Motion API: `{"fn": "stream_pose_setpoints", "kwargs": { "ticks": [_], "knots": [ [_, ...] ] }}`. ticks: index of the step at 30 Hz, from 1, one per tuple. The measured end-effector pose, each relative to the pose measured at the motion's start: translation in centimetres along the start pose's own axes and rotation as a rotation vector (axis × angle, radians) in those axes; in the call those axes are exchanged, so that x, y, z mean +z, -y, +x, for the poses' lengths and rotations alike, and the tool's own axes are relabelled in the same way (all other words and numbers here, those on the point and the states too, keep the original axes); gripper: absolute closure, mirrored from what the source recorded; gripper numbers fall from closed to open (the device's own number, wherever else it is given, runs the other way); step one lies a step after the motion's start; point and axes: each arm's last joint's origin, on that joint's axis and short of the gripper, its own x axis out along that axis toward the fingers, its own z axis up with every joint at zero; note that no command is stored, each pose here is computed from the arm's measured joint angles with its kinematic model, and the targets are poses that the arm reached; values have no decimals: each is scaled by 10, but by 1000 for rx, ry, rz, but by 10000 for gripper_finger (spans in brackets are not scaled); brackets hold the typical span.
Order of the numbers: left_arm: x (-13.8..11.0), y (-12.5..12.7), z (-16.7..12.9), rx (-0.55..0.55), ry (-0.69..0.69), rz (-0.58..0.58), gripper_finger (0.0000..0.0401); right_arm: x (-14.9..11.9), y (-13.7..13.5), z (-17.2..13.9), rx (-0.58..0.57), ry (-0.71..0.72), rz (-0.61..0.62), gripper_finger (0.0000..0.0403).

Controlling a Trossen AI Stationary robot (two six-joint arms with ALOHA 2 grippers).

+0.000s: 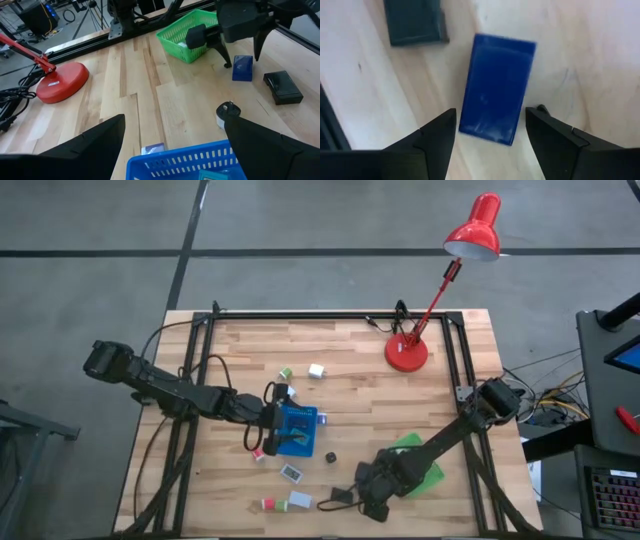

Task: Pick & Place Office items
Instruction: Put the violet digital clock into the blue bin

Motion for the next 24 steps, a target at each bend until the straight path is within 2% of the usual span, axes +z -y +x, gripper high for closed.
{"fn": "stream_pose_setpoints", "kwargs": {
  "ticks": [11, 17, 24],
  "knots": [
    [1, 0, -1, 2, 8, -1, 55, 5, -9, -12, -3, -20, -74, 172],
    [2, -1, -2, 2, 9, -2, 55, 8, -10, -1, -7, -45, -48, 172],
    [1, 0, -2, -11, 9, -1, 55, 19, -28, 9, 10, -70, -49, 172]
  ]
}}
